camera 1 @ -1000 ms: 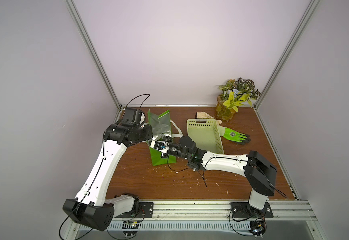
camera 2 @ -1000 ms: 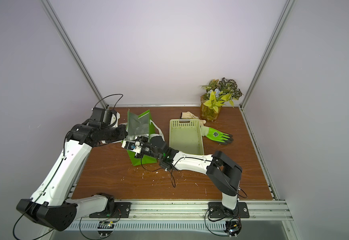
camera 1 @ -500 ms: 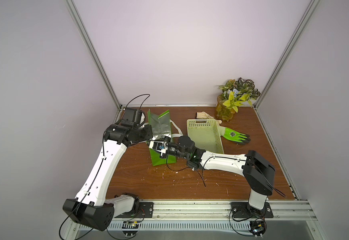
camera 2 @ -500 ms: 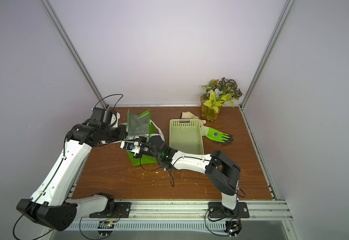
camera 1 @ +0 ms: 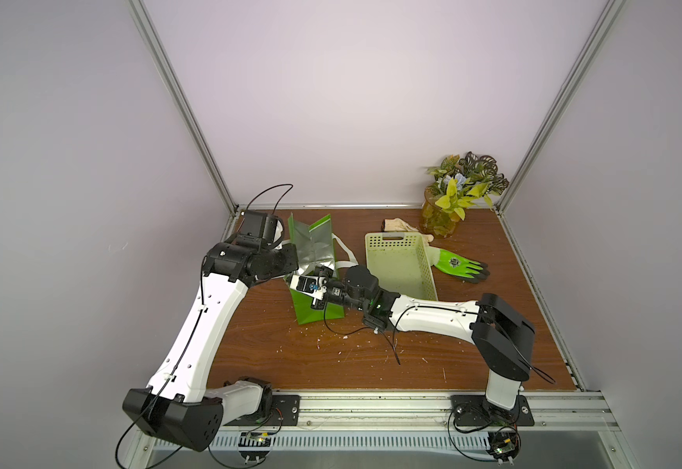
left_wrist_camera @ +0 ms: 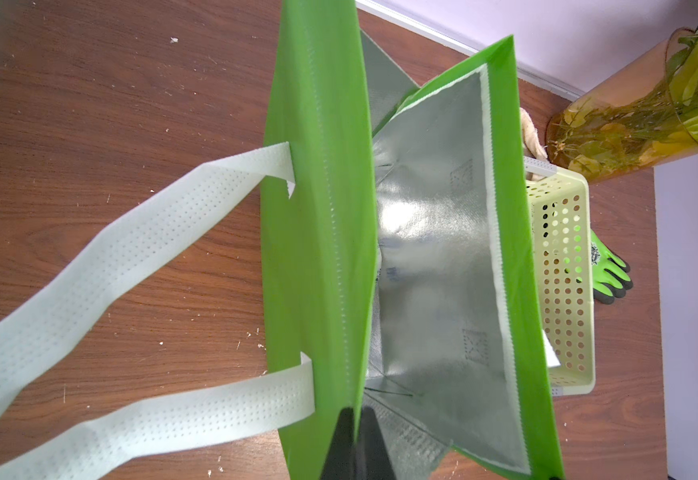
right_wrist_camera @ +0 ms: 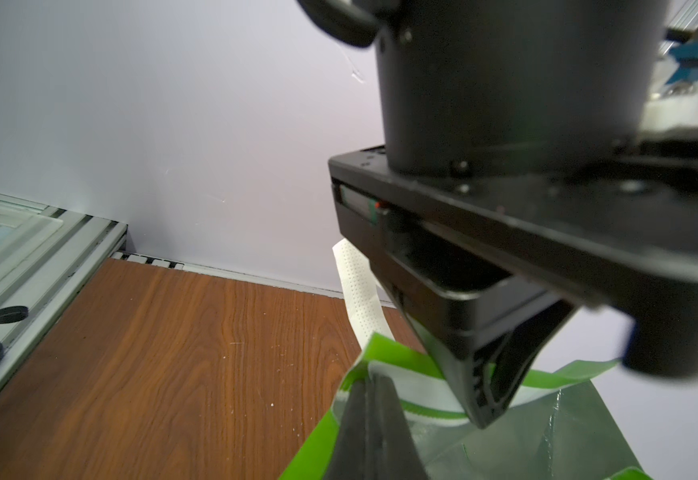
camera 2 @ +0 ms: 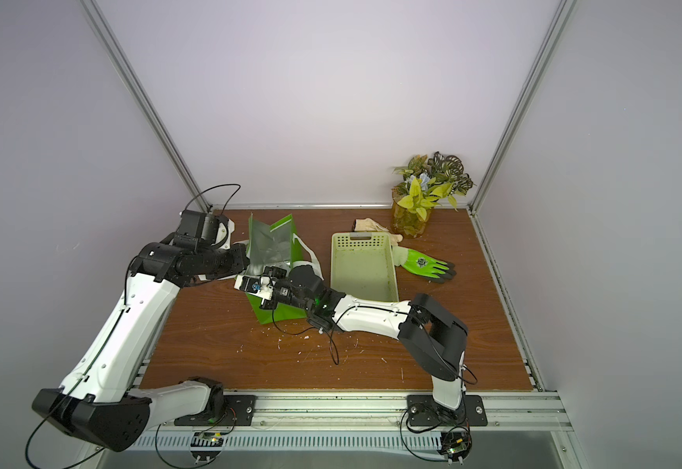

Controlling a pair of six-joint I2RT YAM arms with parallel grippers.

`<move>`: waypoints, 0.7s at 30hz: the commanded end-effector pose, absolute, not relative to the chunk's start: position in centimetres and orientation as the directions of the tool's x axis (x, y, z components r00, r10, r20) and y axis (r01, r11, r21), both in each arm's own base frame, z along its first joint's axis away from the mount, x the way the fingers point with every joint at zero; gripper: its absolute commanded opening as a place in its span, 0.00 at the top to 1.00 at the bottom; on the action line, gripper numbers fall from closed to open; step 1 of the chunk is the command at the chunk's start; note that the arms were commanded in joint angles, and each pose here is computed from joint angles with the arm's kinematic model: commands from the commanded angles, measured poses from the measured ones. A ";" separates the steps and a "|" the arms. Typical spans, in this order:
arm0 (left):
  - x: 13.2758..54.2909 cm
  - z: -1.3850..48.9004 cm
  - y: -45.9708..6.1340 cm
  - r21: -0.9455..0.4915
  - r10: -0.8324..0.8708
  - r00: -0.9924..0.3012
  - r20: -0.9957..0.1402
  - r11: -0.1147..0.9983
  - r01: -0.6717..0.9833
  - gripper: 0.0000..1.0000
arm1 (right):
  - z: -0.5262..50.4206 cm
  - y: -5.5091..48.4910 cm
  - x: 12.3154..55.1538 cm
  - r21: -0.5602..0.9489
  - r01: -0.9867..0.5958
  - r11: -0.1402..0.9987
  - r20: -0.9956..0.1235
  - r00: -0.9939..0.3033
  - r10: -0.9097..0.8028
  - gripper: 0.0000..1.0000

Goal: Place the ice pack in the delivery bag
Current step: Tear off the adhesive seal from the delivery bag.

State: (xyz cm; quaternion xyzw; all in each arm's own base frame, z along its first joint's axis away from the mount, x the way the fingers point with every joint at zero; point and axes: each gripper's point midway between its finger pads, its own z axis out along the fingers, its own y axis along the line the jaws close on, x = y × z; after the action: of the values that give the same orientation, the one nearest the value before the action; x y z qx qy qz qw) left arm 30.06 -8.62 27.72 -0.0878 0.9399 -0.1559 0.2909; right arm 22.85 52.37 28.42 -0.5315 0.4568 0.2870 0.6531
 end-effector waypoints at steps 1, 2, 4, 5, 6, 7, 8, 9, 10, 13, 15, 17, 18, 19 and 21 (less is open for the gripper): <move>29.9 27.3 -8.2 -0.333 -0.255 -0.819 -0.515 0.939 -0.083 1.00 | 32.0 51.6 23.8 -0.407 -0.844 0.349 -0.908 0.415 -0.055 1.00; 29.9 27.3 -8.1 -0.332 -0.256 -0.818 -0.516 0.939 -0.085 1.00 | 32.0 51.3 24.2 -0.395 -0.843 0.364 -0.913 0.403 -0.057 1.00; 29.9 27.2 -8.1 -0.329 -0.255 -0.819 -0.515 0.940 -0.086 1.00 | 32.1 50.6 25.1 -0.380 -0.842 0.384 -0.920 0.387 -0.064 1.00; 29.9 27.2 -8.1 -0.329 -0.254 -0.819 -0.515 0.941 -0.085 1.00 | 32.2 50.3 25.4 -0.374 -0.841 0.392 -0.922 0.381 -0.063 1.00; 29.9 27.3 -8.1 -0.327 -0.254 -0.818 -0.517 0.941 -0.085 1.00 | 32.3 50.0 25.7 -0.369 -0.838 0.401 -0.924 0.377 -0.064 1.00; 29.9 27.3 -8.1 -0.327 -0.255 -0.818 -0.516 0.941 -0.086 1.00 | 32.2 49.7 26.0 -0.365 -0.837 0.407 -0.926 0.371 -0.066 1.00; 29.9 27.3 -8.1 -0.326 -0.254 -0.817 -0.518 0.941 -0.086 1.00 | 32.2 49.5 26.1 -0.363 -0.835 0.414 -0.927 0.370 -0.067 1.00; 29.9 27.3 -8.0 -0.326 -0.254 -0.817 -0.518 0.942 -0.086 1.00 | 32.2 49.4 26.3 -0.362 -0.834 0.417 -0.928 0.367 -0.070 1.00; 30.0 27.3 -8.1 -0.324 -0.252 -0.818 -0.518 0.942 -0.085 1.00 | 32.1 49.3 26.4 -0.360 -0.832 0.421 -0.928 0.365 -0.072 1.00; 30.1 27.5 -7.9 -0.322 -0.255 -0.812 -0.524 0.943 -0.088 0.76 | 32.1 49.1 26.5 -0.359 -0.831 0.424 -0.929 0.364 -0.074 1.00; 30.1 28.0 -7.7 -0.315 -0.257 -0.802 -0.540 0.945 -0.090 0.61 | 32.0 49.1 26.5 -0.362 -0.833 0.418 -0.928 0.364 -0.077 1.00; 30.2 28.7 -7.4 -0.307 -0.261 -0.785 -0.561 0.947 -0.095 0.48 | 31.7 49.2 26.4 -0.364 -0.835 0.412 -0.928 0.364 -0.082 1.00; 30.3 29.2 -7.2 -0.303 -0.262 -0.774 -0.576 0.948 -0.095 0.44 | 31.7 49.2 26.4 -0.365 -0.835 0.410 -0.927 0.366 -0.081 1.00; 30.3 29.6 -7.1 -0.302 -0.261 -0.767 -0.586 0.949 -0.093 0.39 | 31.7 49.2 26.3 -0.365 -0.836 0.409 -0.927 0.366 -0.079 1.00; 30.5 31.1 -7.0 -0.308 -0.268 -0.742 -0.615 0.947 -0.087 0.31 | 31.5 49.4 26.2 -0.364 -0.841 0.400 -0.928 0.364 -0.078 1.00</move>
State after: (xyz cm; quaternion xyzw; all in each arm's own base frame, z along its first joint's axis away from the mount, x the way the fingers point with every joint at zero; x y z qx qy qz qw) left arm 30.42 -7.58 28.06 -0.0953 0.9385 -0.1307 0.3051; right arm 27.03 49.88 28.97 -0.4831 0.5041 0.2665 0.6645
